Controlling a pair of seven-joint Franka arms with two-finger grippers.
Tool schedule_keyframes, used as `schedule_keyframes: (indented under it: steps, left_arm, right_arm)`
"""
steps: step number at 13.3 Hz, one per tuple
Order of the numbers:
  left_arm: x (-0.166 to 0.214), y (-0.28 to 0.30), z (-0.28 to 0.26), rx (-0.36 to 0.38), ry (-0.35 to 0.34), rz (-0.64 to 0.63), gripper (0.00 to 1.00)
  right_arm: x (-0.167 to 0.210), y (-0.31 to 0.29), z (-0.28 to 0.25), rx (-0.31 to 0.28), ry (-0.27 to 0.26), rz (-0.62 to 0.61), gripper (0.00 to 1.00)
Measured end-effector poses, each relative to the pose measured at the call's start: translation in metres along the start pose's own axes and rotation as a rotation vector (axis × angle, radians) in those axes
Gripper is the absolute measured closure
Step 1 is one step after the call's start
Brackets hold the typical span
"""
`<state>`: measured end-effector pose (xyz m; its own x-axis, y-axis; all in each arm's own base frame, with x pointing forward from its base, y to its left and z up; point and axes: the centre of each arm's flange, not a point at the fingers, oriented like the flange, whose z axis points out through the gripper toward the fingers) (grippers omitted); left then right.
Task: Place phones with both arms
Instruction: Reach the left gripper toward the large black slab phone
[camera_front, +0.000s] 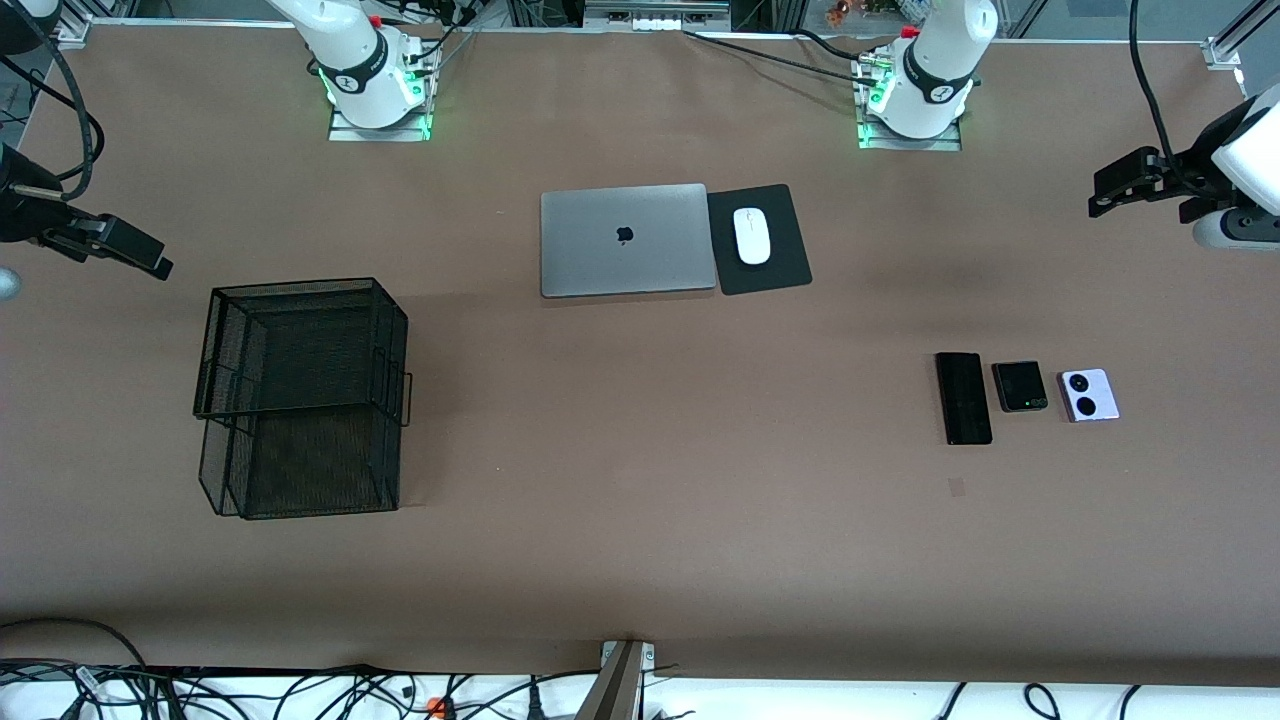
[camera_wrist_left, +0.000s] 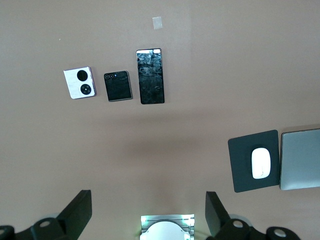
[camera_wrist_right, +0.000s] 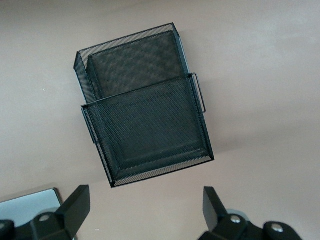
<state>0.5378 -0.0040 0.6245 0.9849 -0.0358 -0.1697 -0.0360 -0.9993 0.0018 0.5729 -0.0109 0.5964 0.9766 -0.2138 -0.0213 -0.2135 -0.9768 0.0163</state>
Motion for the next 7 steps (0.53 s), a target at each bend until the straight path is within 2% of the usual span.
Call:
schedule_keyframes:
  steps: [7]
  left_arm:
    - [0.001,0.001,0.008,-0.001,-0.027,0.002,0.00]
  right_arm:
    - [0.016,-0.001,0.034,-0.032,-0.049,0.000,0.00]
